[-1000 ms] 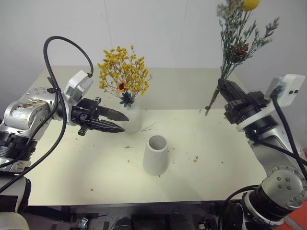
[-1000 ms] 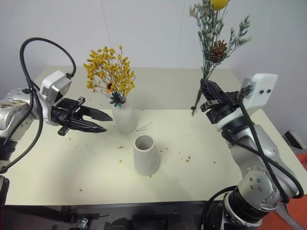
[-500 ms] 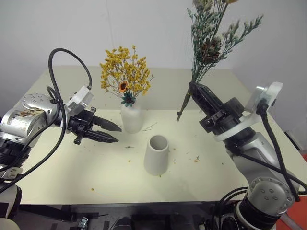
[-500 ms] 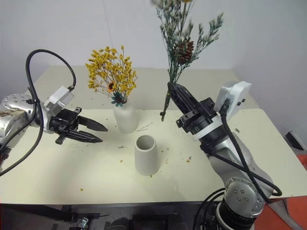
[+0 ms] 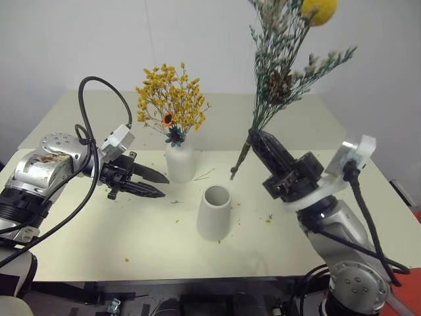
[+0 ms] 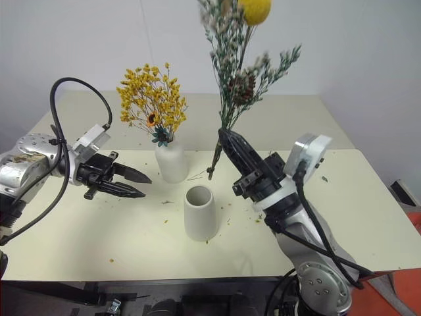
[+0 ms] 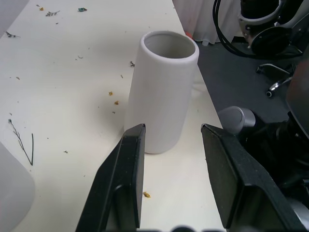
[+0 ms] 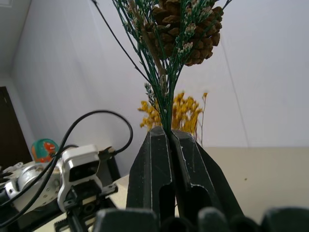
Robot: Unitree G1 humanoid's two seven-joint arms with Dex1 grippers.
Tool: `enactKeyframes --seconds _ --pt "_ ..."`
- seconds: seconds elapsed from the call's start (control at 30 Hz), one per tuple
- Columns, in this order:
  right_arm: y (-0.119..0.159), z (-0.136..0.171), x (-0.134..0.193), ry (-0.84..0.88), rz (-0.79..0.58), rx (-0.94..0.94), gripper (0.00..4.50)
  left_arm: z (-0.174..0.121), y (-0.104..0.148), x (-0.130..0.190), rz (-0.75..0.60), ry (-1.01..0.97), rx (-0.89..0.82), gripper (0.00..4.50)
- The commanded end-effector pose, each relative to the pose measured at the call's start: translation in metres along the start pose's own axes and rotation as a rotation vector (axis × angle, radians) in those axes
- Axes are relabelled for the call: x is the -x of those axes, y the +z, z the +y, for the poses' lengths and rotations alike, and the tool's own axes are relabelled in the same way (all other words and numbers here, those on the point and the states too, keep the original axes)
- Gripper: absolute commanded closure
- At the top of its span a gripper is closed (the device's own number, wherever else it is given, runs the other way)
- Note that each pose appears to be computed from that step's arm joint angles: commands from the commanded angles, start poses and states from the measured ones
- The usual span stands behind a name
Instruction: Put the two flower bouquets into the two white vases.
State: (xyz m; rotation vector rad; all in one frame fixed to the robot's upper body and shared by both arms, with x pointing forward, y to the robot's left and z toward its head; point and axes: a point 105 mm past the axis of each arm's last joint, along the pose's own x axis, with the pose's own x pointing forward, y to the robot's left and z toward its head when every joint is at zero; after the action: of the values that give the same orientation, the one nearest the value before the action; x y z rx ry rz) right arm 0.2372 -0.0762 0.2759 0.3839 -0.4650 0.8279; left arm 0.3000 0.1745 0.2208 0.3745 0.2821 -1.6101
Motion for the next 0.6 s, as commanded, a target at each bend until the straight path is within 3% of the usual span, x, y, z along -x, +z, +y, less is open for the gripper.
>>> enactKeyframes --seconds 0.03,0.6 --pt "0.003 0.007 -0.001 0.055 -0.029 0.017 4.43 0.0 0.009 0.003 -0.004 -0.001 -0.045 2.51" --pt "-0.036 0.003 -0.009 0.124 0.043 -0.021 4.43 -0.006 0.004 0.005 -0.017 -0.004 -0.013 2.51"
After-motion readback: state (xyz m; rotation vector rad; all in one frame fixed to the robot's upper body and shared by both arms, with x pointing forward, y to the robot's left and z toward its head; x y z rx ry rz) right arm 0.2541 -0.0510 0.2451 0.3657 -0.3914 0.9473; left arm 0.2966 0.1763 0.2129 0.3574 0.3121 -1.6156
